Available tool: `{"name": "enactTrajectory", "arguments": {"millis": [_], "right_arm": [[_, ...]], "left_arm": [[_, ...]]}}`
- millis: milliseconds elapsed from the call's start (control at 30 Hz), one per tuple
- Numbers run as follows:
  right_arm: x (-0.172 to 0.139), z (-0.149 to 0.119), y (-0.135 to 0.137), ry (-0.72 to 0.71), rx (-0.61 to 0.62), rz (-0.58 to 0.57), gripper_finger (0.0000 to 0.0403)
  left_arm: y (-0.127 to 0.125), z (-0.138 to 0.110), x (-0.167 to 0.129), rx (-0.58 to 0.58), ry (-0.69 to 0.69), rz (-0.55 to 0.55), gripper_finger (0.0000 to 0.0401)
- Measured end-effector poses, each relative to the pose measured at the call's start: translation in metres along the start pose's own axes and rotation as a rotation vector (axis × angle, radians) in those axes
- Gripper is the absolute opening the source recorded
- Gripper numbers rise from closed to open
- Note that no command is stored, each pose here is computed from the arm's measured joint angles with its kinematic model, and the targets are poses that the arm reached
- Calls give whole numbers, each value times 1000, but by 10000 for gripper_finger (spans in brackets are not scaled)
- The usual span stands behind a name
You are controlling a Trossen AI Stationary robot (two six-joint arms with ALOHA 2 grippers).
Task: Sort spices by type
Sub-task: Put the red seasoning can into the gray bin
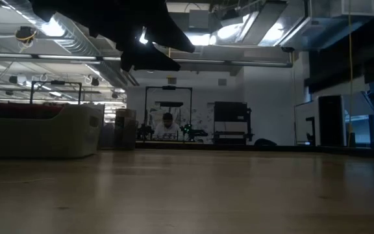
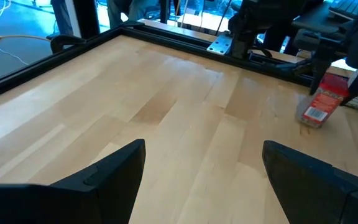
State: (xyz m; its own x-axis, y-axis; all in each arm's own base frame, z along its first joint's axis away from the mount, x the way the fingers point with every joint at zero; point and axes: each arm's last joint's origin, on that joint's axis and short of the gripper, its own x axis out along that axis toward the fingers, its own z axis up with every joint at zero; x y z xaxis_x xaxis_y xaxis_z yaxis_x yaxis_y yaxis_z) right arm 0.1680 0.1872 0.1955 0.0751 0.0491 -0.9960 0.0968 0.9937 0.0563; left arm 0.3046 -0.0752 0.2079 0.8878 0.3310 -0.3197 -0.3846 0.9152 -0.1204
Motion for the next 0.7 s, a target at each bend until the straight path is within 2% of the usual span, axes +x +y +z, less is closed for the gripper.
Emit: {"name": "enactTrajectory", "arguments": {"millis": [367,533,700], "right_arm": [[-31,86,-32,-384,-130,-22,217],[-37,117,-59,-496,-142,-35,217],[-40,135,-83,-554,-136,-64,217]], "left_arm": [[-7,-5,-5,18,25,-21,308],[-19,-19,-8,53,59,-54,308],[-27,-34,-8,87,97,-71,308]]}}
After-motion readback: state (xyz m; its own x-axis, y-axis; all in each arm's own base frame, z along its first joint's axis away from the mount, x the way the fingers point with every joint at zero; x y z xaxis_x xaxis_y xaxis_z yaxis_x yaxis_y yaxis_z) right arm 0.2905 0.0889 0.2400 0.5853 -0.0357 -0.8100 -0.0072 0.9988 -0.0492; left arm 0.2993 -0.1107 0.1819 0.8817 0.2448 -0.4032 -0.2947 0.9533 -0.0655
